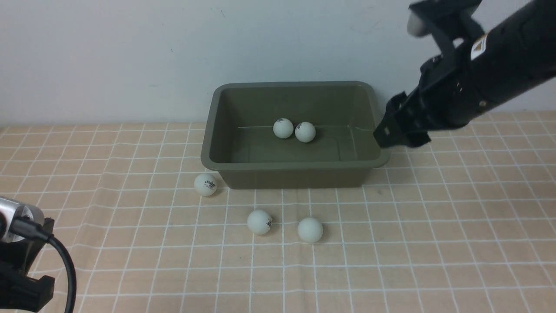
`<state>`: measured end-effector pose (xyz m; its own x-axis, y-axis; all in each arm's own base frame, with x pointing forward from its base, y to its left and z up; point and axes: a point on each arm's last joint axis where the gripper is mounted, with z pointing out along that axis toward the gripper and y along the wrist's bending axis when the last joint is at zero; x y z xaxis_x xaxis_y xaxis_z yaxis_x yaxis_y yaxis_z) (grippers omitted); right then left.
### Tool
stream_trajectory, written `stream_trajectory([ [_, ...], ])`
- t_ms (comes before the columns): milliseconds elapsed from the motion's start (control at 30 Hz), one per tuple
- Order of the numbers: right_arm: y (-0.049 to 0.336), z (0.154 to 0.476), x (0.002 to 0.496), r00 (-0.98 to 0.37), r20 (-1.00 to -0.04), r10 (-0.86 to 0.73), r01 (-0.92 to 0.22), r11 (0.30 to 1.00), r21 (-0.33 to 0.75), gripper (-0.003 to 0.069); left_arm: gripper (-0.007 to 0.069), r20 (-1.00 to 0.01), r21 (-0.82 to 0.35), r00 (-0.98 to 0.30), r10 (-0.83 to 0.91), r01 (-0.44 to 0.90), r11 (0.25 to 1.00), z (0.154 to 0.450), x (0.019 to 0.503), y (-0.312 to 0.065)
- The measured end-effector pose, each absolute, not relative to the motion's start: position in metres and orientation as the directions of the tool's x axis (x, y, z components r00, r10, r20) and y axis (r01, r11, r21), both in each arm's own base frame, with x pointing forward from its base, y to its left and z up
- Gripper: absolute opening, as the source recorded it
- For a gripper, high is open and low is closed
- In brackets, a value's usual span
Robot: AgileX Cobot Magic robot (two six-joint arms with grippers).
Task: Put the table tennis balls into the box on the light coffee tablecloth.
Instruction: 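Reach for and grasp a ping pong ball on the table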
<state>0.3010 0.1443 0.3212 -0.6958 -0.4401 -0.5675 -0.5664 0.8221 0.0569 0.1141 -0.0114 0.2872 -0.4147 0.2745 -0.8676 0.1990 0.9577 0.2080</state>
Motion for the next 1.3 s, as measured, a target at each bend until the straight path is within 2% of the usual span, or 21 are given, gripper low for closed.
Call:
stream_trajectory([
  [100,0.158,0.296,0.29,-0.69,-0.541,-0.481,-0.602,0.797,0.06,0.0409,0.0314,-0.868,0.208,-0.415,0.275,0.199,0.958,0.287,0.114,-0.011],
  [233,0.181,0.276,0.279,-0.633,-0.585,-0.506,-0.647,0.761,0.041,0.0409,0.0314,-0.868,0.208,-0.415,0.275,0.199,0.958,0.287,0.114,-0.011],
  [333,0.191,0.271,0.28,-0.628,-0.607,-0.486,-0.642,0.765,0.051,0.0409,0.0314,-0.869,0.202,-0.415,0.269,0.199,0.959,0.287,0.114,-0.012],
  [667,0.206,0.22,0.302,-0.676,-0.554,-0.486,-0.616,0.785,0.062,0.0415,0.0314,-0.871,0.182,-0.422,0.253,0.2,0.963,0.287,0.114,-0.012],
  [967,0.217,0.192,0.308,-0.674,-0.535,-0.509,-0.63,0.774,0.058,0.0559,0.0314,-0.859,0.179,-0.444,0.254,0.205,0.962,0.285,0.113,-0.012],
  [1300,0.241,0.175,0.304,-0.632,-0.575,-0.519,-0.659,0.75,0.047,0.0573,0.0314,-0.859,0.179,-0.444,0.254,0.205,0.962,0.285,0.113,-0.012],
])
